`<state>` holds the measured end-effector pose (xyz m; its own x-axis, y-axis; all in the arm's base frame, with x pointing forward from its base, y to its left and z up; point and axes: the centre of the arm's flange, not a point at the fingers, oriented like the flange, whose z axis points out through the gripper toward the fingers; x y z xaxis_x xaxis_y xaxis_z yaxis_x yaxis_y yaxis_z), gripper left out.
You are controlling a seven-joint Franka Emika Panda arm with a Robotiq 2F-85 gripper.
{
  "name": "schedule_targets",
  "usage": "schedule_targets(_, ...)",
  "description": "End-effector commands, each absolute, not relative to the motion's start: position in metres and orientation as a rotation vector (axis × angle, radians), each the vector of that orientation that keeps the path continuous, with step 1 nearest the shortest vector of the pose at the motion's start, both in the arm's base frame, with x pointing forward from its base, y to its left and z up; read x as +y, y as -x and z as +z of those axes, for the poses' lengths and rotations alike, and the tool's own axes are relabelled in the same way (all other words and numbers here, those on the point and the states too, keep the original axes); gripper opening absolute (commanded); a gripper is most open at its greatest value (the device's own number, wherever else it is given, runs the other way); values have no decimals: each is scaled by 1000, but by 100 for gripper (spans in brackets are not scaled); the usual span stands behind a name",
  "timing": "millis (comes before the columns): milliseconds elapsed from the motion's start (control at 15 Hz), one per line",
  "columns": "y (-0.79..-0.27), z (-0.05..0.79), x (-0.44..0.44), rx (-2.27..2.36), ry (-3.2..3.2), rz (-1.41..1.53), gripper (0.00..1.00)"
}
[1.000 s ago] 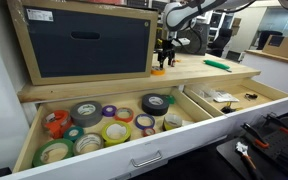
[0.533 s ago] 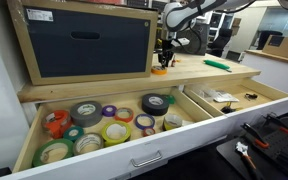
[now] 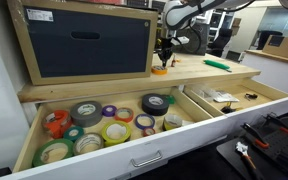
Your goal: Pick up the orange masking tape and put it inside the top left drawer
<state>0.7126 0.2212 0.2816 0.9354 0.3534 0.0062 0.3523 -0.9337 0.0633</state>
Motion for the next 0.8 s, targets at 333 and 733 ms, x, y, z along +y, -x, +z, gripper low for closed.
schedule_targets(333,-725,309,197,466,-3051,55,71)
schedule_targets(733,-725,293,205,447,-3096,-21,100)
